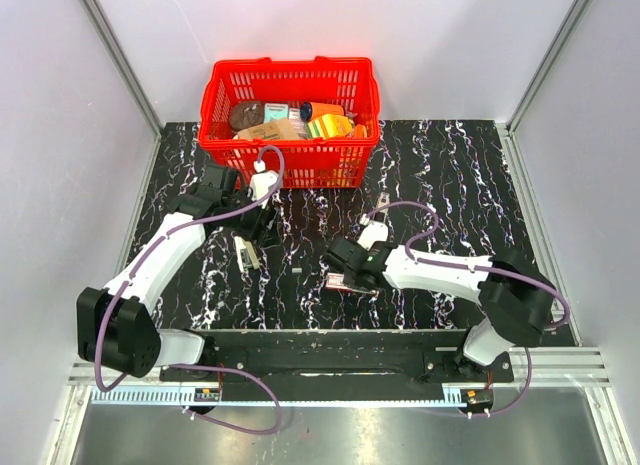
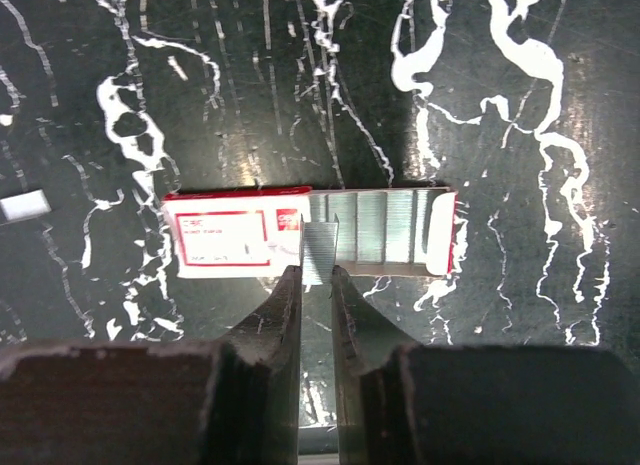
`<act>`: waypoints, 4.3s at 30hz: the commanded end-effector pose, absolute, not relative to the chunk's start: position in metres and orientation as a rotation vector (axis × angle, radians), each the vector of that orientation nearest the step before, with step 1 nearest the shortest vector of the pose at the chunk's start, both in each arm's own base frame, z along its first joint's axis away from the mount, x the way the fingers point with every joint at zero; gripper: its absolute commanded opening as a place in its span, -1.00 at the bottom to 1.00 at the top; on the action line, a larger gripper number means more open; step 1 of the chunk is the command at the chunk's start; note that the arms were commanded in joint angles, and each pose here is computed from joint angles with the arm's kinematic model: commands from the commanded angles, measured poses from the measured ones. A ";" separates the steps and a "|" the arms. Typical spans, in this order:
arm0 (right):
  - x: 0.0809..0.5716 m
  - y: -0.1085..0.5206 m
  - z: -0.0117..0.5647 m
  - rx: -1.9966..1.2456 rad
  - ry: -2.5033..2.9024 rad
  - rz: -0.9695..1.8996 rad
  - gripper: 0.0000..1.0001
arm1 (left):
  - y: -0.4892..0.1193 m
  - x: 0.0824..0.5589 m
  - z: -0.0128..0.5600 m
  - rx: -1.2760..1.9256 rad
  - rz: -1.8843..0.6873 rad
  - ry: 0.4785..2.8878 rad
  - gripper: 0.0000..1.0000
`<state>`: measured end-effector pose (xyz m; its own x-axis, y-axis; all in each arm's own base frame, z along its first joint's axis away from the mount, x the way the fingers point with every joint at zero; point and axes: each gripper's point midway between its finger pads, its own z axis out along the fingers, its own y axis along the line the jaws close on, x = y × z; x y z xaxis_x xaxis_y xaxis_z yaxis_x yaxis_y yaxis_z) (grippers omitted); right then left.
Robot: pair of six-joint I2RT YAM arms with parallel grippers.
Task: Unload the staples from the stapler
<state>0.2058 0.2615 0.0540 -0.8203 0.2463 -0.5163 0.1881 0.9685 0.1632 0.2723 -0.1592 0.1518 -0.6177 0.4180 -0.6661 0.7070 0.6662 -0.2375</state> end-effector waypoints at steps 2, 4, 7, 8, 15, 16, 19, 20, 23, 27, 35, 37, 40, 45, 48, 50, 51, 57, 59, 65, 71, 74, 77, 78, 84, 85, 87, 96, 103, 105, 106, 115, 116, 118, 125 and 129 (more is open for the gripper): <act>0.214 0.254 0.056 0.362 2.487 0.057 -1.00 | -0.160 0.275 0.161 0.884 -0.639 2.245 0.31; 0.214 0.253 0.052 0.359 2.490 0.044 -1.00 | -0.159 0.275 0.161 0.883 -0.635 2.245 0.31; 0.213 0.252 0.048 0.356 2.495 0.035 -1.00 | -0.160 0.274 0.161 0.883 -0.640 2.245 0.31; 0.212 0.251 0.046 0.350 2.499 0.035 -1.00 | -0.160 0.274 0.161 0.882 -0.642 2.245 0.32; 0.211 0.253 0.035 0.314 2.514 0.027 -1.00 | -0.161 0.275 0.163 0.871 -0.655 2.247 0.31; 0.212 0.254 0.034 0.310 2.515 0.024 -1.00 | -0.162 0.274 0.163 0.874 -0.660 2.246 0.31; 0.211 0.256 0.028 0.305 2.527 0.024 -1.00 | -0.162 0.274 0.162 0.874 -0.662 2.248 0.31; 0.211 0.256 0.027 0.302 2.527 0.025 -1.00 | -0.162 0.274 0.162 0.872 -0.662 2.249 0.31; 0.211 0.255 0.021 0.299 2.527 0.020 -1.00 | -0.162 0.273 0.162 0.874 -0.662 2.248 0.31; 0.212 0.253 0.020 0.289 2.521 0.008 -1.00 | -0.162 0.272 0.160 0.875 -0.666 2.253 0.31; 0.208 0.251 0.018 0.291 2.534 0.002 -1.00 | -0.162 0.272 0.160 0.876 -0.664 2.250 0.32; 0.208 0.249 0.020 0.297 2.531 0.011 -1.00 | -0.162 0.272 0.159 0.874 -0.664 2.253 0.31; 0.206 0.247 0.025 0.300 2.525 0.021 -1.00 | -0.163 0.271 0.159 0.874 -0.670 2.249 0.32; 0.207 0.246 0.035 0.298 2.509 0.053 -1.00 | -0.163 0.270 0.161 0.872 -0.674 2.245 0.31; 0.206 0.245 0.035 0.292 2.511 0.052 -1.00 | -0.163 0.270 0.161 0.870 -0.674 2.244 0.31; 0.205 0.246 0.034 0.290 2.518 0.058 -1.00 | -0.164 0.270 0.161 0.872 -0.674 2.245 0.31; 0.204 0.247 0.034 0.288 2.524 0.063 -1.00 | -0.164 0.269 0.162 0.873 -0.674 2.243 0.31; 0.204 0.251 0.042 0.278 2.514 0.104 -1.00 | -0.164 0.269 0.161 0.874 -0.671 2.243 0.32; 0.202 0.250 0.045 0.280 2.515 0.110 -1.00 | -0.165 0.269 0.163 0.870 -0.676 2.240 0.32; 0.198 0.246 0.043 0.291 2.526 0.104 -1.00 | -0.166 0.267 0.163 0.874 -0.679 2.238 0.32; 0.193 0.245 0.032 0.286 2.563 0.077 -1.00 | -0.166 0.265 0.165 0.871 -0.680 2.234 0.33; 0.192 0.247 0.029 0.276 2.569 0.077 -0.99 | -0.165 0.265 0.165 0.870 -0.676 2.234 0.32; 0.191 0.248 0.027 0.271 2.576 0.076 -0.99 | -0.166 0.265 0.165 0.872 -0.675 2.233 0.33; 0.191 0.249 0.027 0.271 2.579 0.077 -0.99 | -0.165 0.266 0.164 0.870 -0.674 2.236 0.33; 0.189 0.249 0.024 0.265 2.593 0.072 -0.90 | -0.166 0.266 0.164 0.868 -0.682 2.238 0.33; 0.189 0.249 0.024 0.261 2.592 0.070 -0.88 | -0.166 0.266 0.164 0.869 -0.681 2.238 0.33; 0.189 0.249 0.023 0.255 2.592 0.067 -0.81 | -0.166 0.265 0.164 0.869 -0.681 2.238 0.33; 0.194 0.250 0.026 0.237 2.579 0.048 -0.58 | -0.166 0.264 0.164 0.872 -0.684 2.237 0.33; 0.198 0.251 0.034 0.225 2.562 0.054 -0.35 | -0.167 0.263 0.164 0.868 -0.696 2.239 0.33; 0.199 0.252 0.037 0.220 2.556 0.061 -0.31 | -0.168 0.262 0.165 0.867 -0.700 2.236 0.33; 0.200 0.252 0.038 0.220 2.557 0.060 -0.31 | -0.169 0.262 0.165 0.868 -0.703 2.236 0.33; 0.195 0.246 0.048 0.236 2.542 0.098 -0.59 | -0.168 0.262 0.165 0.879 -0.692 2.236 0.33; 0.194 0.243 0.048 0.240 2.542 0.094 -0.66 | -0.168 0.262 0.165 0.878 -0.690 2.236 0.33; 0.193 0.240 0.047 0.248 2.538 0.092 -0.72 | -0.168 0.262 0.162 0.882 -0.694 2.246 0.33; 0.213 0.247 0.075 0.211 2.428 0.133 -0.58 | -0.186 0.244 0.130 1.150 -0.614 2.234 0.39; 0.217 0.248 0.072 0.193 2.393 0.180 -0.45 | -0.193 0.239 0.093 1.365 -0.480 2.246 0.41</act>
